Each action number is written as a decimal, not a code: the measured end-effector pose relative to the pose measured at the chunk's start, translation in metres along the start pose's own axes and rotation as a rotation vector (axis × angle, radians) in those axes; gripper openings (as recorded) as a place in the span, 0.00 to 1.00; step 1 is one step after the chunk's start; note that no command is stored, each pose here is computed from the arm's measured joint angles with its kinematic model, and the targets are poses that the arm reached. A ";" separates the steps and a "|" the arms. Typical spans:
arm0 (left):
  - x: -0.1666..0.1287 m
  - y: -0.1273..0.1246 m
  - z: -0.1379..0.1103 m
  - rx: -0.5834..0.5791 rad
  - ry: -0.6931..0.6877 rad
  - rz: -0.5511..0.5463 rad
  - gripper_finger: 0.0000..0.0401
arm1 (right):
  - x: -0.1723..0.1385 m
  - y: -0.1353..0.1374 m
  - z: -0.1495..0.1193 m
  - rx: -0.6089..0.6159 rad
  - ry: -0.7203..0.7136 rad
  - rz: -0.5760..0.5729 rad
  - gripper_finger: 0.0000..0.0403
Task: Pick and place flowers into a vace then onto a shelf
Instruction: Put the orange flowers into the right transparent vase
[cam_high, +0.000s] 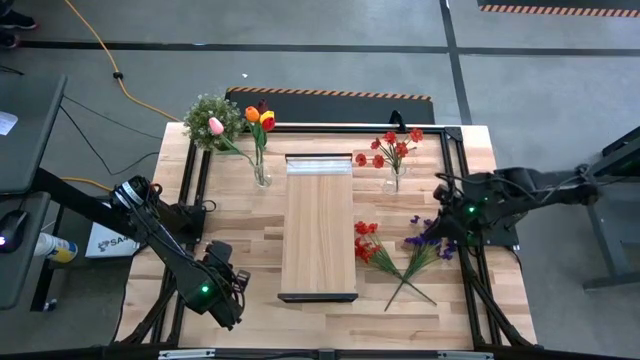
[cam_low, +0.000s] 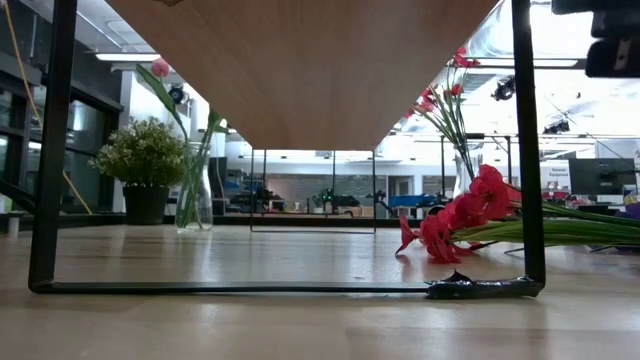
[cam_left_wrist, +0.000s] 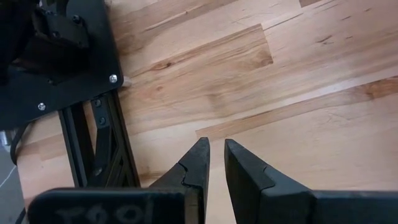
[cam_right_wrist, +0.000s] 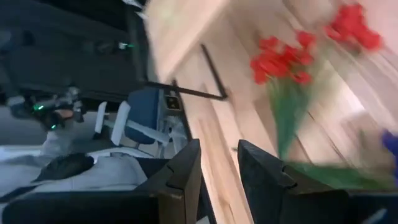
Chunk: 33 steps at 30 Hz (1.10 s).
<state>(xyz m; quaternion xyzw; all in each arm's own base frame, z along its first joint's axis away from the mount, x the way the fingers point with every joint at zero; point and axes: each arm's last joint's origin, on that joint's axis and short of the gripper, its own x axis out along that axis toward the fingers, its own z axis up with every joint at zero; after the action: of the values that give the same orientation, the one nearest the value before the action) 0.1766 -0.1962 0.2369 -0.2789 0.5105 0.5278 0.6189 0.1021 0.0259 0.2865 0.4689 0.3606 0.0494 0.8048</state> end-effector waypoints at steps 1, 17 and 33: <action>0.000 0.000 0.000 0.000 0.000 0.000 0.21 | 0.002 0.002 -0.001 -0.026 -0.009 0.019 0.25; 0.000 0.000 0.000 0.004 -0.001 0.001 0.21 | 0.042 0.032 -0.023 -0.175 0.017 0.007 0.25; 0.000 0.000 0.000 0.003 0.002 -0.004 0.21 | 0.079 0.020 -0.043 -0.106 0.087 -0.286 0.24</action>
<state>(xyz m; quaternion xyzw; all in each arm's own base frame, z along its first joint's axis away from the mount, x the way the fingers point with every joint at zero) 0.1769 -0.1964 0.2368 -0.2792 0.5113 0.5255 0.6200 0.1389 0.1012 0.2472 0.3670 0.4552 -0.0264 0.8108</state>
